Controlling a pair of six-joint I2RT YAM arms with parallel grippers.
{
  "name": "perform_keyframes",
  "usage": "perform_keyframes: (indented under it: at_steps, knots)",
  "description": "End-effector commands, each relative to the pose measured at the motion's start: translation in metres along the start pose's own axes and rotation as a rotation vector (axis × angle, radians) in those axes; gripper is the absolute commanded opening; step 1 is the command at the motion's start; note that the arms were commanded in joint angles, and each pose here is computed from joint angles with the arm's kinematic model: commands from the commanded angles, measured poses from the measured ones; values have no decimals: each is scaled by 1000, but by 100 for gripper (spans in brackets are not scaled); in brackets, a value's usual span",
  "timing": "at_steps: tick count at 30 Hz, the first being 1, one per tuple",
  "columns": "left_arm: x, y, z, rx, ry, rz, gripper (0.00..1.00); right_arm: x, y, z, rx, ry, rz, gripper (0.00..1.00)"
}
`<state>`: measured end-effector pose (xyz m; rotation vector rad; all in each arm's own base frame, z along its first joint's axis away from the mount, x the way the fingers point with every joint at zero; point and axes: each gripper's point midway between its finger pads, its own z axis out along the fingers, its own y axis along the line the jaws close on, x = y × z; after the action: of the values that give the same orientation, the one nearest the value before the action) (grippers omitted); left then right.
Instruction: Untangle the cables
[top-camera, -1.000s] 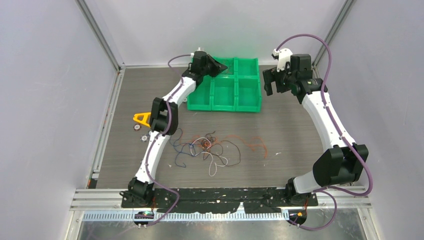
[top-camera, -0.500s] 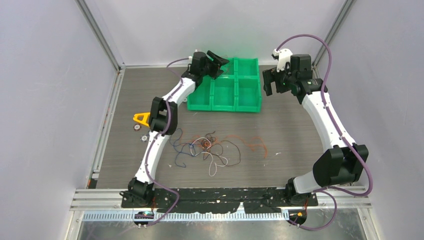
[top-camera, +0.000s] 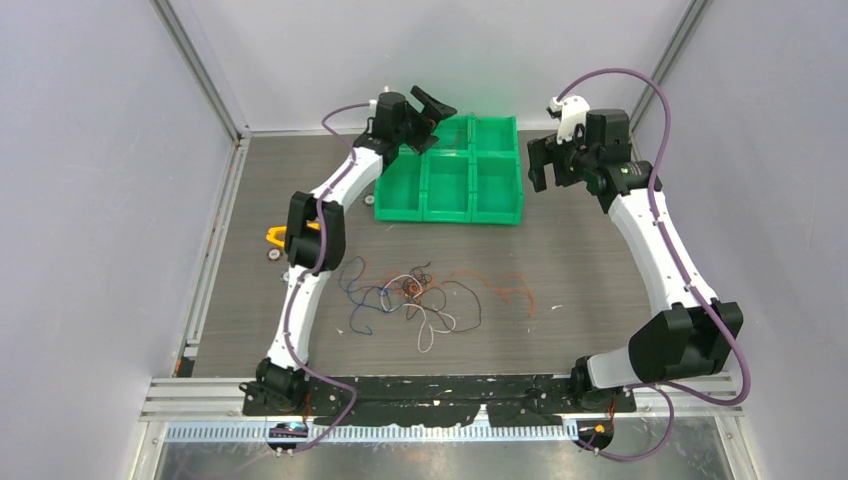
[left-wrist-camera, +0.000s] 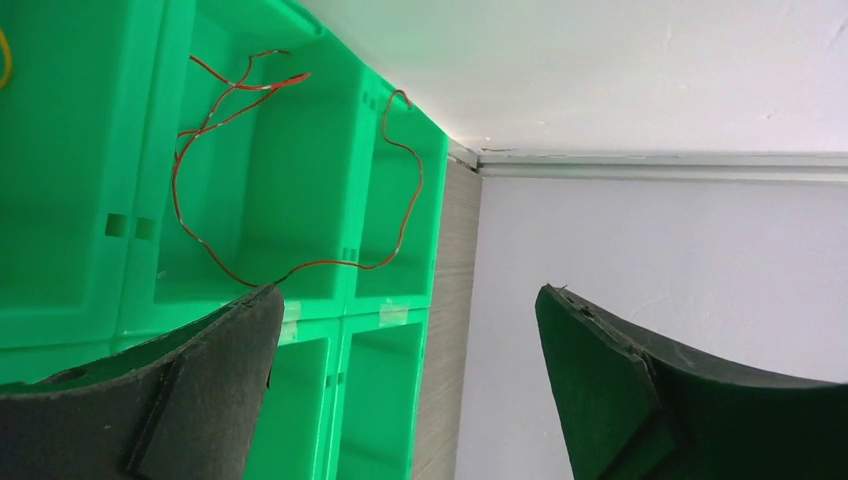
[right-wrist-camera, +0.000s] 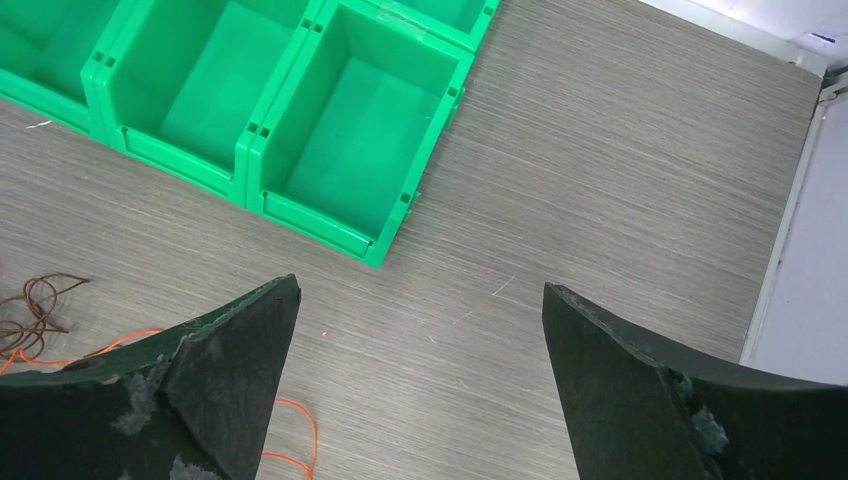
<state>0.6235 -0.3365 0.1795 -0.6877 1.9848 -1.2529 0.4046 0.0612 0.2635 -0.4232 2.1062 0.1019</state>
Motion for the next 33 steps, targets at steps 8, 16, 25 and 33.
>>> perform_keyframes:
  at_steps: [8,16,25,33]
  knots:
    - [-28,-112,-90,209,-78,522,99,-12,2,0,-32,-64,2,98]
    - [-1,-99,-76,87,19,1484,100,-24,3,36,-73,-82,134,95]
    - [28,-68,-23,160,30,1623,88,-34,-4,92,-80,-99,267,90]
    - [39,-55,20,163,-99,1846,82,-26,-9,98,-56,-95,242,90]
